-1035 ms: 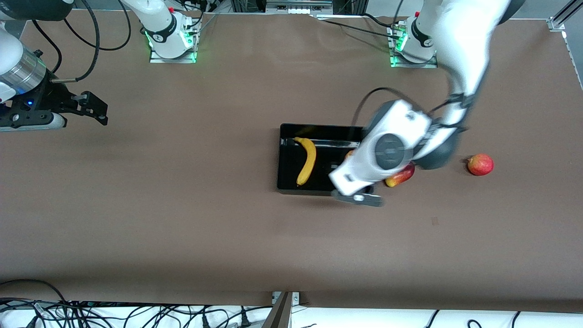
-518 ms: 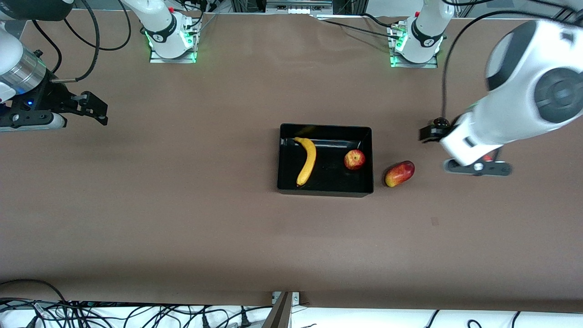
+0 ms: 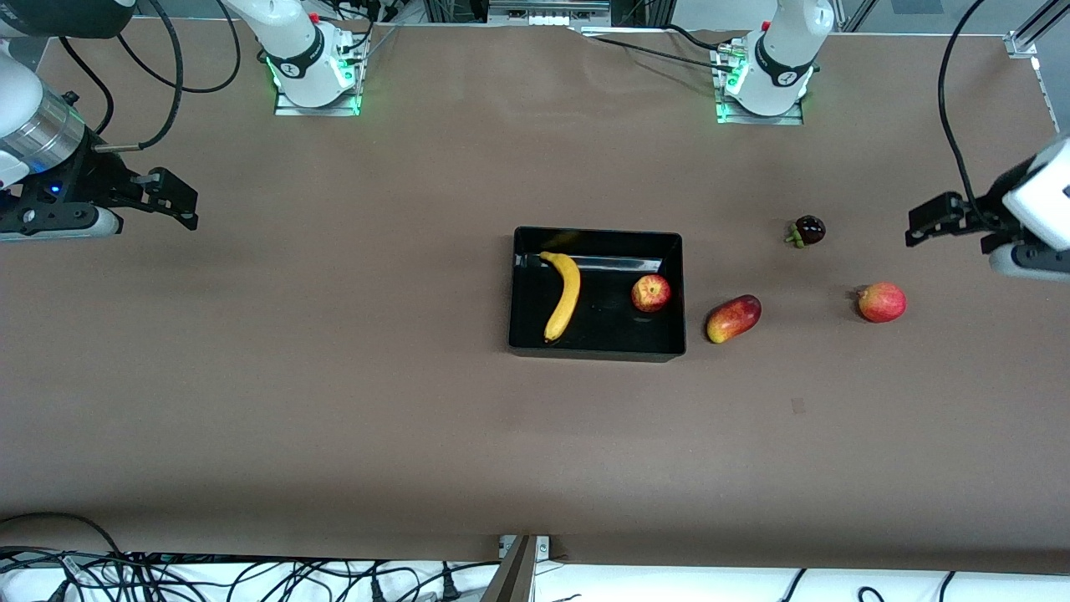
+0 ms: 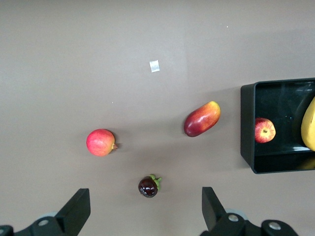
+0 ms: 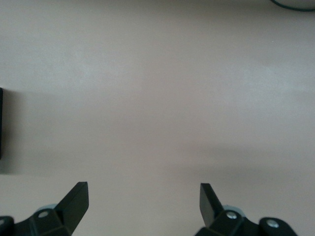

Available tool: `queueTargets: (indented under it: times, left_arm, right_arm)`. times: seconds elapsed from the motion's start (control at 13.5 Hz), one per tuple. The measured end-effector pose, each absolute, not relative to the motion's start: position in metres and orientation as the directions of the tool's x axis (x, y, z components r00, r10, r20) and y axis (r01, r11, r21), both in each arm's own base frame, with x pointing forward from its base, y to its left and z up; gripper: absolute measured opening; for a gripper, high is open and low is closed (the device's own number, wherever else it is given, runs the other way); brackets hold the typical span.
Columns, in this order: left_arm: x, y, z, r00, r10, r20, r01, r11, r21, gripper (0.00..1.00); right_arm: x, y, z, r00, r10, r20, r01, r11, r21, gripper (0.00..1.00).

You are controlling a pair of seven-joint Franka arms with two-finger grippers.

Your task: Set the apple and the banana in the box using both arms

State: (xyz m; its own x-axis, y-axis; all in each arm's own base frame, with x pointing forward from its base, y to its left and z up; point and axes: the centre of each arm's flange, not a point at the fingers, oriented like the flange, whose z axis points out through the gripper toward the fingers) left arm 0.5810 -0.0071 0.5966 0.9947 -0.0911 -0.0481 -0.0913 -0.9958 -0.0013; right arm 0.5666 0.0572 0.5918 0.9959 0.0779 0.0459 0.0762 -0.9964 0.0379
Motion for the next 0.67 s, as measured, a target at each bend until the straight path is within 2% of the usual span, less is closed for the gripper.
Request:
queueTargets:
  times: [0.3,0.67]
  left_arm:
    - [0.546,-0.014,0.595,0.994,-0.113,-0.009,-0.113,-0.993,-0.016,1.00]
    - [0.542,-0.022,0.588,0.991,-0.132,-0.015,-0.132,-0.991,-0.030,1.00]
  right_arm:
    - [0.567,0.057,0.592,0.996,0.078,0.046,0.076,-0.996,0.038,1.00]
    - [0.567,0.057,0.592,0.996,0.078,0.046,0.076,-0.996,0.038,1.00]
